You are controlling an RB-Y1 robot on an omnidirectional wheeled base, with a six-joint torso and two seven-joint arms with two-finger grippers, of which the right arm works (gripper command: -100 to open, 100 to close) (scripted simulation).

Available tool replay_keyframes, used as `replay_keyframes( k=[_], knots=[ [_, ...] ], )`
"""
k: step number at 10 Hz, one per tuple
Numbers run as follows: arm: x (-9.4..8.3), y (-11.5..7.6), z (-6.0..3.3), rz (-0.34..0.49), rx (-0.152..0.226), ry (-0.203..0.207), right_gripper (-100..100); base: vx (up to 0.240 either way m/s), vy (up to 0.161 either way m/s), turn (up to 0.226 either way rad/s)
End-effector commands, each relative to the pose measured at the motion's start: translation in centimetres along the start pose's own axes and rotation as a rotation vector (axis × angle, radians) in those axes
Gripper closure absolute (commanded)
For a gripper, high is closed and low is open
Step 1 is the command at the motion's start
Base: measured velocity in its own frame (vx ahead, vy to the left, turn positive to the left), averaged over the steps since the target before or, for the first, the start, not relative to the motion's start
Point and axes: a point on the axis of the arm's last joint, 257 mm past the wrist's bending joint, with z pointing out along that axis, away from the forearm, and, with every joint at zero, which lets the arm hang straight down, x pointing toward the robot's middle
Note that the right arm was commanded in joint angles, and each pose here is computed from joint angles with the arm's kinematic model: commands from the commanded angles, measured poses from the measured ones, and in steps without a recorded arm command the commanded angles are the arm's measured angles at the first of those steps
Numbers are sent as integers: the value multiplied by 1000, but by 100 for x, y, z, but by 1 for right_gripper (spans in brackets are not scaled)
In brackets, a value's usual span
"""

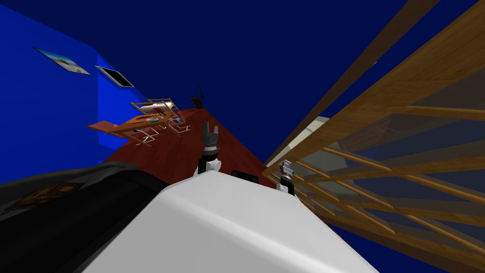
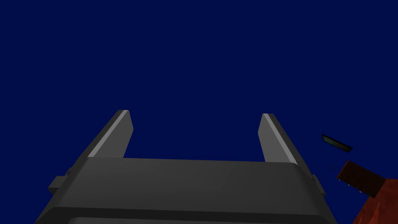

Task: Pull the door open

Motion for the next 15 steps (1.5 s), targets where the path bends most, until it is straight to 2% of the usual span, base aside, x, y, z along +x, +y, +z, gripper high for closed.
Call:
replay_keyframes(
  k=[1, 5, 6, 7, 12, 14, 15],
  knots=[
    [-30, -58, -37, 1, 25, -7, 100, -219, 29, 64],
    [-32, -209, -104, 2, 106, -9, 100, -259, -30, 79],
    [-34, -234, -118, 3, 119, -10, 100, -265, -41, 80],
    [-20, -241, -100, 3, 112, -7, 100, -120, 1, 28],
    [-29, -286, -291, 3, 208, -8, 100, -231, -25, 108],
    [-31, -296, -352, 3, 237, -9, 100, -236, -25, 90],
    [-20, -296, -320, 2, 228, -5, 100, -123, -11, 24]
  ],
)
